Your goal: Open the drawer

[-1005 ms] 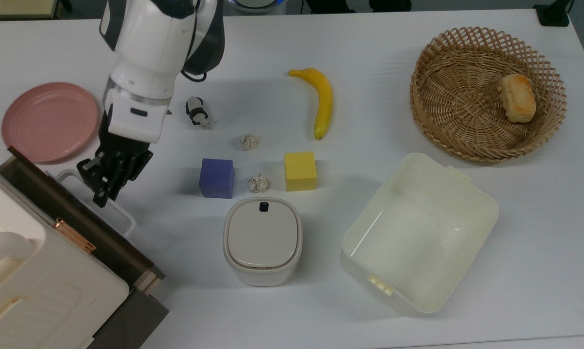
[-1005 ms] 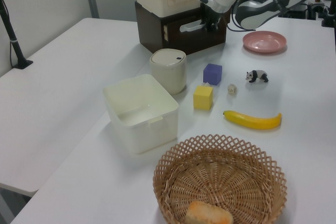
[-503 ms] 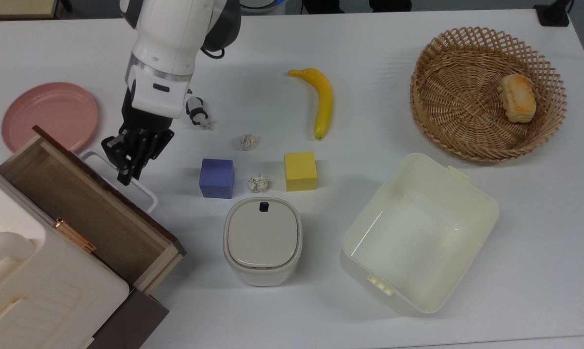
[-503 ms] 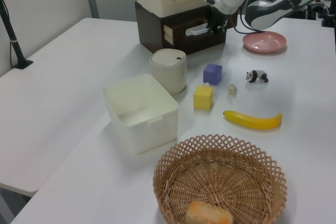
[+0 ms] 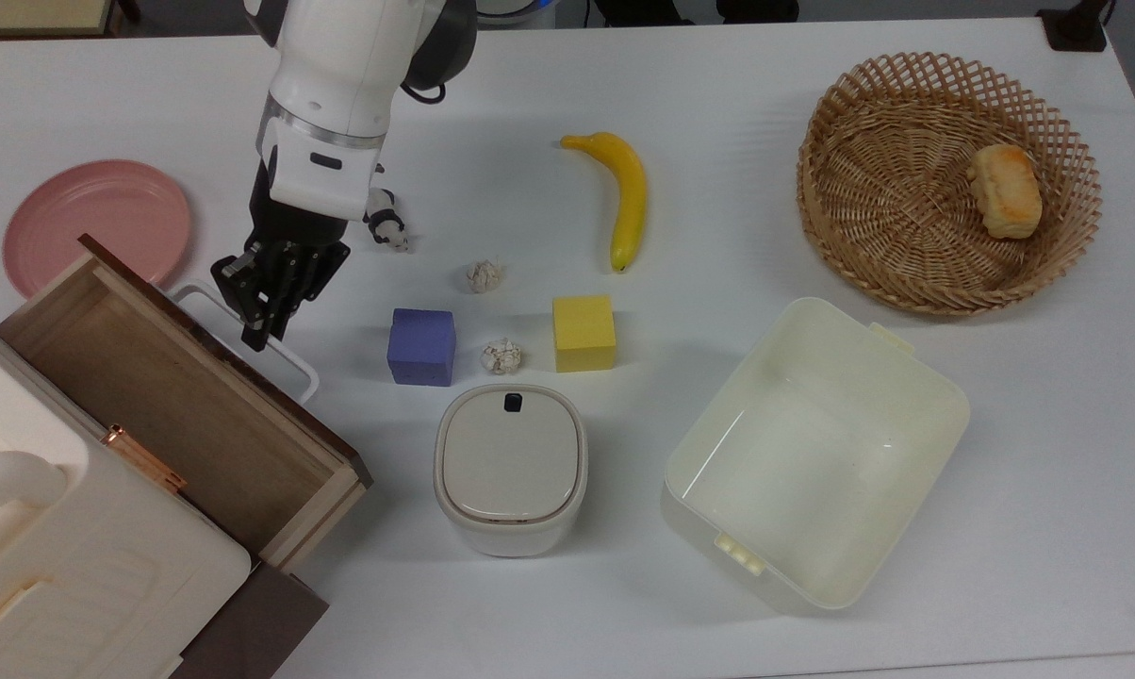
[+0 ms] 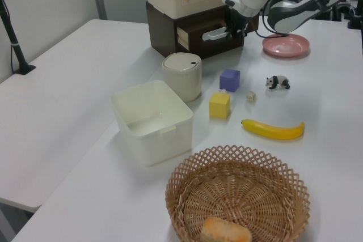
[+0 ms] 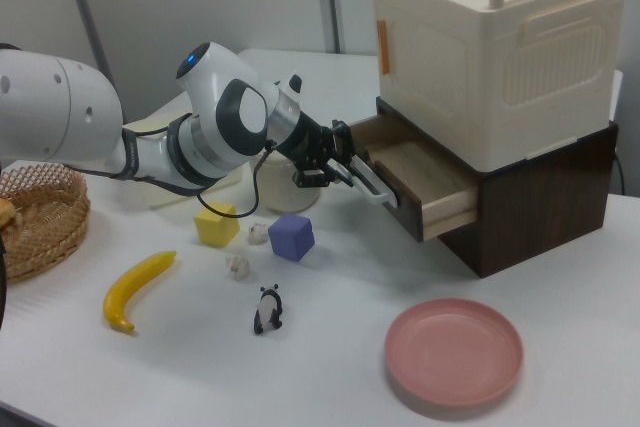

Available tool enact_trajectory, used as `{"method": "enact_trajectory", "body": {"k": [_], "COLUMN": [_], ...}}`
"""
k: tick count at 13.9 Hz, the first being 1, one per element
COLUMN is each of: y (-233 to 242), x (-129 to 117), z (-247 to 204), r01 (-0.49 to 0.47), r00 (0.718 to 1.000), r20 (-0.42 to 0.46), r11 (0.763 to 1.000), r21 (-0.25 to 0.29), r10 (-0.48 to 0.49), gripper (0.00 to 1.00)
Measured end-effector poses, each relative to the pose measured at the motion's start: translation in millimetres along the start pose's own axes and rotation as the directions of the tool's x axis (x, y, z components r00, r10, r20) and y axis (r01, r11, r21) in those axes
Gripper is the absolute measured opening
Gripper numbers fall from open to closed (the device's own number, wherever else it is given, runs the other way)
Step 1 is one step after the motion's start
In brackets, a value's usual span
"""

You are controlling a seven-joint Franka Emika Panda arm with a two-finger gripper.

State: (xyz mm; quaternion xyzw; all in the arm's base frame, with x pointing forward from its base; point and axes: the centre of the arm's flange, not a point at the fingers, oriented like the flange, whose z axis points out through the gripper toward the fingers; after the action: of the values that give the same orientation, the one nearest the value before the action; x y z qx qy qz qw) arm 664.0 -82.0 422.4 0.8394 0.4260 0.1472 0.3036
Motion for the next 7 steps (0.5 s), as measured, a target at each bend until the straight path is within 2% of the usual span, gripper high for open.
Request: {"method": "enact_trajectory", "body": {"k": [1,4,6,7], "y": [0,-1,1,2], "x": [2,8,8,9], "z": [-1,-7,-11,-14], "r01": [0.002,0.001,-0.026,-0.047], "r00": [1.0,1.0,1.0,0.999], "r20": [-0.003,-0.015,-0.018,-0.021], "r11": [1.0,1.0,1.0,0.999], "r21": [-0.001,-0.005,-0.009,-0.012], "r10": [-0.002,-0.001,0.026,0.047], "gripper": [0.23,0.56,0.85,0.91]}}
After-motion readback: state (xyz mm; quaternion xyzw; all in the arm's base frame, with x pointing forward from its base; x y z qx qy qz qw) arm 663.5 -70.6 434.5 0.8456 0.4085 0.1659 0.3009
